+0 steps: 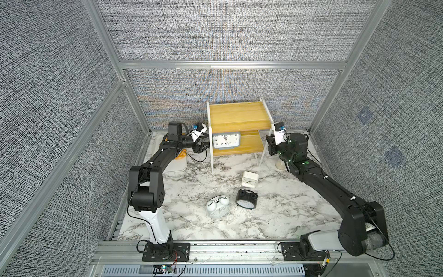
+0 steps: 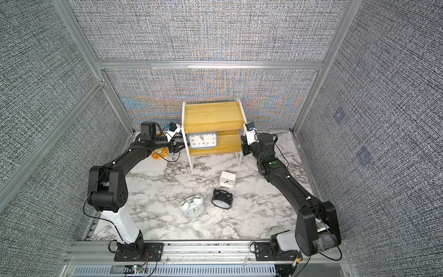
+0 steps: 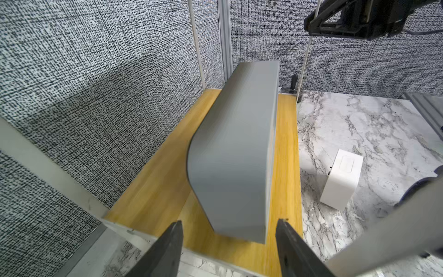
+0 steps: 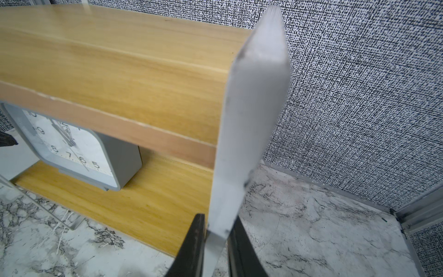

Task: Place the alarm clocks on the shelf by style
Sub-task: Place the alarm on the shelf.

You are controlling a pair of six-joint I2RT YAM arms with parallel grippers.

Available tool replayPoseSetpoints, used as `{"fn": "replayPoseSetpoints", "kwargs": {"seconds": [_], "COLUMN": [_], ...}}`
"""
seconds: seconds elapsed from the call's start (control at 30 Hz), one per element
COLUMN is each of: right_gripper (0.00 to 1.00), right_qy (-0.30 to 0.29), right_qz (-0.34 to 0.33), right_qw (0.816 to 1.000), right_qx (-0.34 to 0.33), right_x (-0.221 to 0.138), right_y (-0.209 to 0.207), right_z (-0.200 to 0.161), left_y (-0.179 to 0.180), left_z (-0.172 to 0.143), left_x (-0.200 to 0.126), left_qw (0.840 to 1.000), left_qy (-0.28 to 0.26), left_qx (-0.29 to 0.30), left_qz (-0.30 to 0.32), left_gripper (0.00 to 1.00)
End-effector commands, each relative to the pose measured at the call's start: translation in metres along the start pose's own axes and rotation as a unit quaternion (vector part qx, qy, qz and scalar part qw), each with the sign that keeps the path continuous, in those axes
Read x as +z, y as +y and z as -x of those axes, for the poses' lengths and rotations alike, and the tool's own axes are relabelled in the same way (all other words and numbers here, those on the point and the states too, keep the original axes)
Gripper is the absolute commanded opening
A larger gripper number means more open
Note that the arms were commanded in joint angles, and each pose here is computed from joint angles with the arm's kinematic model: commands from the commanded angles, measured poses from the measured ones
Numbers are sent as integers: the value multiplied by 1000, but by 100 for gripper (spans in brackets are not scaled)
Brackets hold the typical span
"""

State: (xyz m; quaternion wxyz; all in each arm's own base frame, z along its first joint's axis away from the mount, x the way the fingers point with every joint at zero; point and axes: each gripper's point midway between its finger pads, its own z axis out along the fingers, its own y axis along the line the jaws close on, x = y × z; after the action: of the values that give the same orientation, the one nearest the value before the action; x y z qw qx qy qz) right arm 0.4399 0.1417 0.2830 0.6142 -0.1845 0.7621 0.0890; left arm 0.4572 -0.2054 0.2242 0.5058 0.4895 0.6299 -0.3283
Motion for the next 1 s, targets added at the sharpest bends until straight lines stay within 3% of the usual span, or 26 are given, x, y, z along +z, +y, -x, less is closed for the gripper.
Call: {"fn": "replayPoseSetpoints", "kwargs": {"seconds": [0.0, 0.4, 0.6, 0.87, 0.97], "right_gripper": [22, 23, 36, 43, 51], "right_qy": [4, 7, 5, 6, 9], "right_qz": [8, 9, 9, 5, 3], "right_qw": [1000, 1000, 1000, 1000, 1000], "right_qx": [-2, -4, -1, -4, -4], "right_x": [-1, -3, -5, -11, -13], "right_y": [4, 4, 4, 4, 4], "right_z": [-1, -2, -1, -4, -7], "left_y": [-4, -7, 3, 10, 5], "left_z": [0, -7, -10, -2, 3], "left_x": [-4, -29, -44, -75, -86], "left_qw": [1000, 999, 991, 964, 955], "left_qy": [5, 34, 57, 49, 36], "left_qx": [2, -8, -55, -119, -143], "left_qz": [-3, 25, 107, 231, 256], "left_gripper": [67, 67, 67, 68, 69]}}
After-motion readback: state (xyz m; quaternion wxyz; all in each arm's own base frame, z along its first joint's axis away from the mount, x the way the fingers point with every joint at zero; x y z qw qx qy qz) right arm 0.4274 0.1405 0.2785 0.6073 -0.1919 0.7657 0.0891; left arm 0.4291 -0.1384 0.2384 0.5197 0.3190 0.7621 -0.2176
